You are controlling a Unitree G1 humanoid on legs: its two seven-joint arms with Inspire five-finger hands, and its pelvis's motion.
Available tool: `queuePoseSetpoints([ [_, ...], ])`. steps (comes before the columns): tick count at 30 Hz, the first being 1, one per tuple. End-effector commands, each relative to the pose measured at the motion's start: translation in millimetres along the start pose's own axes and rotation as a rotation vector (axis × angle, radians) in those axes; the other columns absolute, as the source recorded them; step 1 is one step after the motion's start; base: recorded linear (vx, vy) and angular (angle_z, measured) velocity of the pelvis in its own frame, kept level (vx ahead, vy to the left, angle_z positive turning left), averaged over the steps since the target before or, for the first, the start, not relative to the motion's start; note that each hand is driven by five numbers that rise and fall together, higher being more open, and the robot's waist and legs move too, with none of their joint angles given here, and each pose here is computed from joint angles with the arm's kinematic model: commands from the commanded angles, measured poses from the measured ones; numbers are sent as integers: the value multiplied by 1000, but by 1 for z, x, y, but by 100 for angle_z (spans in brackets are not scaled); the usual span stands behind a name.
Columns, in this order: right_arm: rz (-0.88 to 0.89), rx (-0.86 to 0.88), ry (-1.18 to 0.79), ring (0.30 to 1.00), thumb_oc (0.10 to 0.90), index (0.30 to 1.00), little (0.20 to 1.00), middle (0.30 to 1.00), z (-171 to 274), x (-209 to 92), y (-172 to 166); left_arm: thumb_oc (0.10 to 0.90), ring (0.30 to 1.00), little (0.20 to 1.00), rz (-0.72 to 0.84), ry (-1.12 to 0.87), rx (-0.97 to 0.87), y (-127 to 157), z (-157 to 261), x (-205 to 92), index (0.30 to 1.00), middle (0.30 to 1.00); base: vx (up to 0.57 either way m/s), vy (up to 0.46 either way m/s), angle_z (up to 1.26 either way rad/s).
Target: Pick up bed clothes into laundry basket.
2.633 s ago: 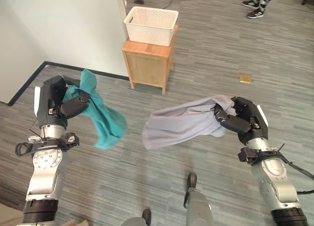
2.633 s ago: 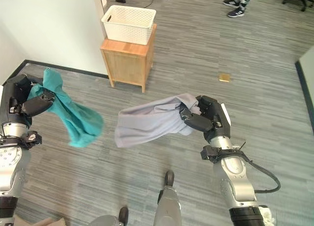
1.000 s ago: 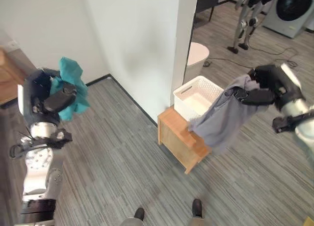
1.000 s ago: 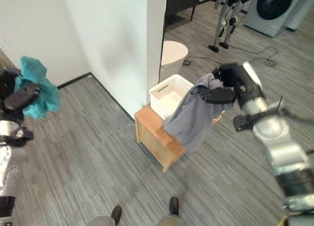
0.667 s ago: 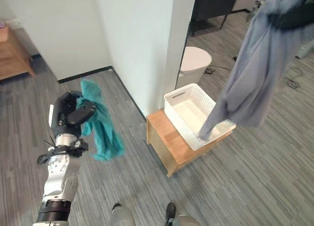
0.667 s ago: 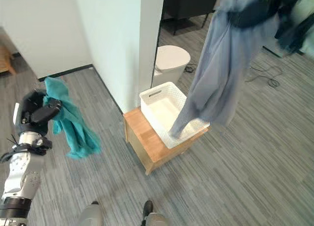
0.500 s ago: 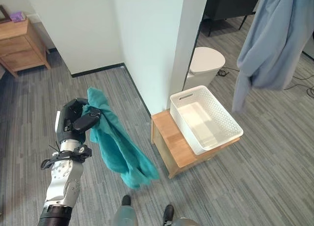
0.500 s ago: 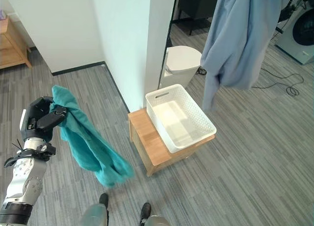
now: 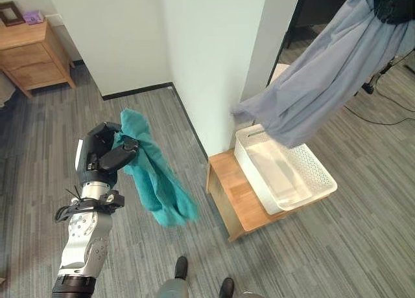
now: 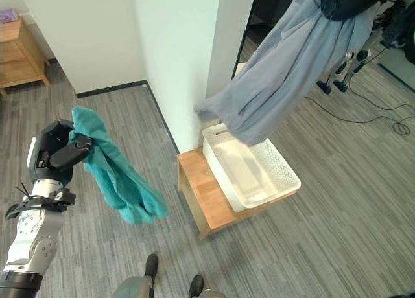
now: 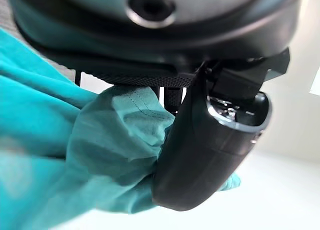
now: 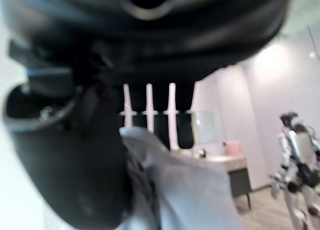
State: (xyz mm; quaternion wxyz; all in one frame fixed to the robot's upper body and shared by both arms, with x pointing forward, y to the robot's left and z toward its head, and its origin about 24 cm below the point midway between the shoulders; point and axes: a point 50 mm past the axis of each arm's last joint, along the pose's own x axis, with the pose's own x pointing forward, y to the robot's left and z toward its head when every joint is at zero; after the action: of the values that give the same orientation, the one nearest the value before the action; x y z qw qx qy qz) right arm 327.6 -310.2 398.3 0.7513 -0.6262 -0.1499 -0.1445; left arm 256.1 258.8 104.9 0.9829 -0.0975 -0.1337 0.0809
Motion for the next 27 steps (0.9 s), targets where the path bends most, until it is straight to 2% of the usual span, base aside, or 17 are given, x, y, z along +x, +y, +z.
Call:
queuePoseSetpoints([
  [1, -176, 46, -18, 300, 400, 300, 300, 300, 7, 2, -31, 400, 300, 300, -101, -320, 35, -9, 68, 1, 300, 300, 3, 23, 3],
  [9, -17, 31, -182, 300, 400, 300, 300, 300, 32, -7, 16, 400, 300, 300, -62, -280, 36, -1, 60, 1, 300, 300, 0, 0, 0],
  [15, 81, 55, -214, 300, 400, 300, 300, 300, 36, -13, 45, 400, 300, 300, -76, -248, 46, -4, 53, 5, 300, 300, 0, 0, 0],
  [18, 108, 69, -205, 300, 400, 300, 300, 300, 34, -14, 53, 400, 300, 300, -73, -244, 42, -3, 52, 5, 300, 300, -5, 3, -3],
  [22, 190, 107, -174, 300, 400, 300, 300, 300, 26, -19, 82, 400, 300, 300, -67, -239, 37, -3, 51, 4, 300, 300, -33, 0, -6],
  [27, 238, 72, 36, 300, 400, 300, 300, 300, -17, -24, 111, 400, 300, 300, -39, -215, 76, 11, 52, -1, 300, 300, -47, 28, -8],
])
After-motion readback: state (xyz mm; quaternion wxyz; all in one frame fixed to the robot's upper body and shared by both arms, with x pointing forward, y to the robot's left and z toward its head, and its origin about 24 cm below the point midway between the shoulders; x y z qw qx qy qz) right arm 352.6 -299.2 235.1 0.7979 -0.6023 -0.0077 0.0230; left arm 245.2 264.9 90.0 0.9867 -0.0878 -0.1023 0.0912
